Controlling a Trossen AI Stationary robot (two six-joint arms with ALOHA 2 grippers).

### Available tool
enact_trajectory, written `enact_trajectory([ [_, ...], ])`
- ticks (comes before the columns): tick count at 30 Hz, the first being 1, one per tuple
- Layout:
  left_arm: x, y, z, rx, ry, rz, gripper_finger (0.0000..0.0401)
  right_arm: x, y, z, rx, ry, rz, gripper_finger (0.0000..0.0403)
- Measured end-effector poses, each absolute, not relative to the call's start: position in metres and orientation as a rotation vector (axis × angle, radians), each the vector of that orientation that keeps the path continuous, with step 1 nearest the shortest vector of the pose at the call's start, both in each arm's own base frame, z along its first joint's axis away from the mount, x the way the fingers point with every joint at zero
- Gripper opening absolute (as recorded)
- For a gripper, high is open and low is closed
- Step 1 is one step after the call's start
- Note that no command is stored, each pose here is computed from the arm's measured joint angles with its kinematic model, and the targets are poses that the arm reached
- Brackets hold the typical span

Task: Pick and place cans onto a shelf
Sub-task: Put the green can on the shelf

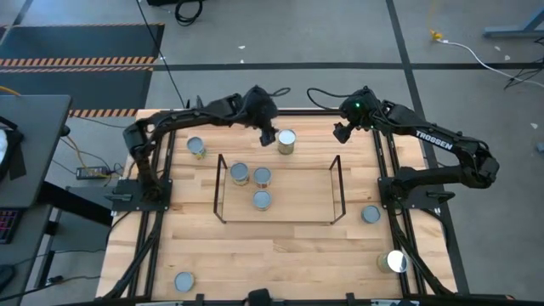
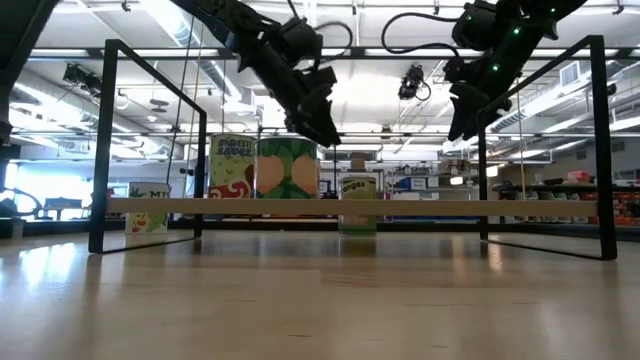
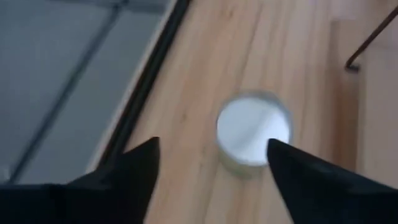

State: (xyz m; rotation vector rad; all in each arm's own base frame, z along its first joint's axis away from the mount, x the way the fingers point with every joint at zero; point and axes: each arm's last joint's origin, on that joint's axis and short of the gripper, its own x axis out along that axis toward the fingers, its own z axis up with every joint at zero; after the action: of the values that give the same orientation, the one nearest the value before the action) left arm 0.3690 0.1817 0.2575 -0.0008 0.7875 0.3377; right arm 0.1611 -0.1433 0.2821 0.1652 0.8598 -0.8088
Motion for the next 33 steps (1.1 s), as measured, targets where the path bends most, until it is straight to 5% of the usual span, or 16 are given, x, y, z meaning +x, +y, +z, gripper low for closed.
enact_trajectory([
  [9,0.398,0.191,0.24,-0.067,1.038,0.193,0.0379,0.162,-0.143,0.282,0.18,0.848,-0.806,0.0348],
  [33,0.421,0.197,0.2,0.046,1.007,0.124,0.0385,0.173,-0.143,0.282,0.148,0.799,-0.652,0.0348],
])
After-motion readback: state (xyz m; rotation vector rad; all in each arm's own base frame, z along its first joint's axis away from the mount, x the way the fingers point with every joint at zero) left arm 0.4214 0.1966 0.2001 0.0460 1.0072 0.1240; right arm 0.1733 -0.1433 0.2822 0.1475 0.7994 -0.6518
